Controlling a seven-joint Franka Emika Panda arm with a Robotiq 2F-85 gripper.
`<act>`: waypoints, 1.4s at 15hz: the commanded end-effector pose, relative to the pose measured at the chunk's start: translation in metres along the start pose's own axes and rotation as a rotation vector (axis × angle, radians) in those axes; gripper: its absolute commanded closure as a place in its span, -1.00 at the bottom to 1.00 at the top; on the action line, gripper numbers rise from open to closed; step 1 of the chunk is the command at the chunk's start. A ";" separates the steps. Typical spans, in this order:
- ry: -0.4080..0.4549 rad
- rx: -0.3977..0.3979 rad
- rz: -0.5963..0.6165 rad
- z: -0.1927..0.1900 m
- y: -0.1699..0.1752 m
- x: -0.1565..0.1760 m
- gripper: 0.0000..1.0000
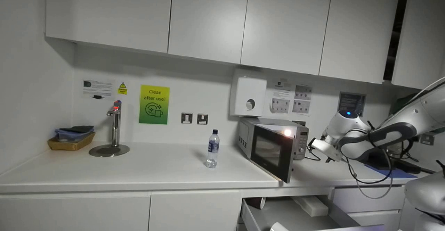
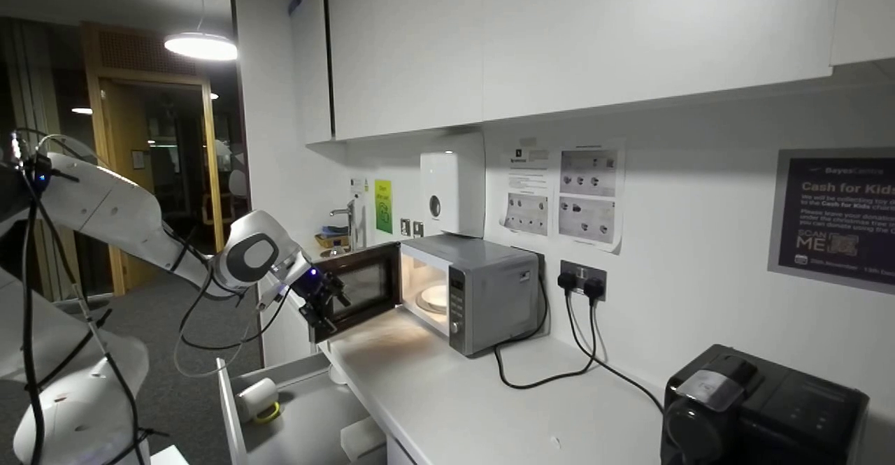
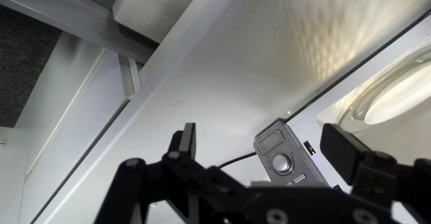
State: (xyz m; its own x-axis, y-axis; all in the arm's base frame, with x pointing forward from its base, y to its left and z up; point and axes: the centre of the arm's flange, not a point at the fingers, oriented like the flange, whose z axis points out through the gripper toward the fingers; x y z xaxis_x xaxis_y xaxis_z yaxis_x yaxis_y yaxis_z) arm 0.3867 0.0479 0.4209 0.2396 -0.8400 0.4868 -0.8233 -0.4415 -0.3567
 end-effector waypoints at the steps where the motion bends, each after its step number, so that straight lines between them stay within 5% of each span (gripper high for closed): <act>1: 0.000 0.000 0.000 0.000 0.000 0.000 -1.00; 7: 0.013 -0.008 0.097 0.010 -0.005 -0.009 -1.00; 12: -0.068 0.003 0.251 0.033 -0.014 -0.007 -1.00; 21: -0.181 0.198 0.287 0.077 -0.037 0.002 -1.00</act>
State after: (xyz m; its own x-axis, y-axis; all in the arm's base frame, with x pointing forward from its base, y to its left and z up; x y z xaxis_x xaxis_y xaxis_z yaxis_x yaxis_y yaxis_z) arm 0.4287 0.0472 0.3827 0.0873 -0.9711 0.2223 -0.8022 -0.2009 -0.5623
